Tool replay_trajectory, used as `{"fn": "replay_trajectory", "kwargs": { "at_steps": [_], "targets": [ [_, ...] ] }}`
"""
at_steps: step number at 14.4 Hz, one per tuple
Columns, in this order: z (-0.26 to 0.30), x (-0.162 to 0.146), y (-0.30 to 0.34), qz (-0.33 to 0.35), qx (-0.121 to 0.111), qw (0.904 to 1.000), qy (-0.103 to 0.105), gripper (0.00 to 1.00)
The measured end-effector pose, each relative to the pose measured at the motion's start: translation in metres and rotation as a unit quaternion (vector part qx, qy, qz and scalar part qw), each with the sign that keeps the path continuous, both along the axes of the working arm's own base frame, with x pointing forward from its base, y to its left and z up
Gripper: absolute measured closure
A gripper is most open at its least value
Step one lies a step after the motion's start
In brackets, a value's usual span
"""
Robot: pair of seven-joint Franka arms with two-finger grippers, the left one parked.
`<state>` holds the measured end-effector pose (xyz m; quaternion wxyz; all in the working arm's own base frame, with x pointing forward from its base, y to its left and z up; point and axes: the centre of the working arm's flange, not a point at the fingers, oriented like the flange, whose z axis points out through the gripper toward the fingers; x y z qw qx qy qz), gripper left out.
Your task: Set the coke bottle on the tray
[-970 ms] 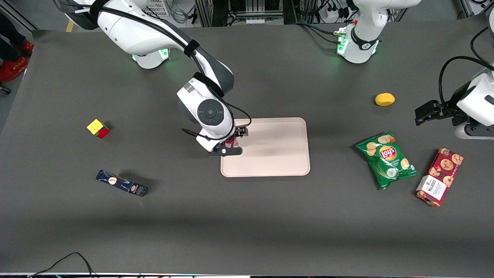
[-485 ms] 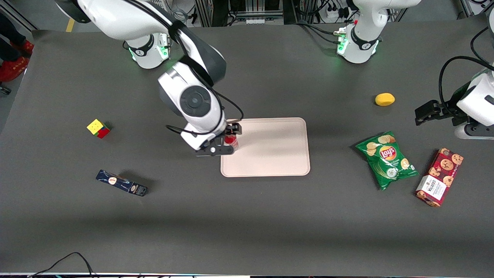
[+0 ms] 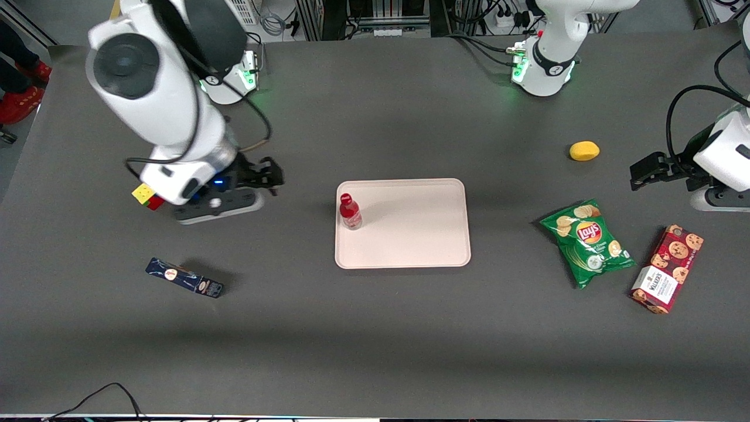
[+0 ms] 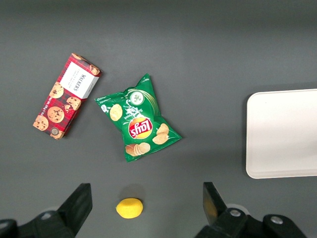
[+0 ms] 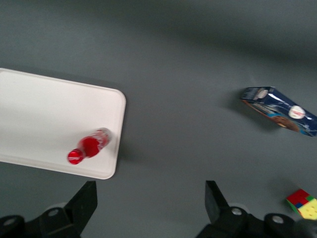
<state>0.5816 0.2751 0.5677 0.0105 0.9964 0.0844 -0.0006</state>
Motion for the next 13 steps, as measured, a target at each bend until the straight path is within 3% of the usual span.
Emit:
{"fn": "replay_trajectory", "kwargs": {
  "at_steps": [2, 4, 6, 13],
  "targets": [
    [-0.006, 0.008, -0.033, -0.022, -0.010, 0.9997, 0.002, 0.10],
    [-0.022, 0.019, -0.057, -0.043, -0.011, 0.9990, -0.004, 0.10],
    [-0.038, 0.023, -0.083, -0.069, 0.004, 0.9975, -0.014, 0.01],
    [-0.010, 0.002, -0.203, -0.167, 0.011, 0.9855, -0.026, 0.00]
  ]
}}
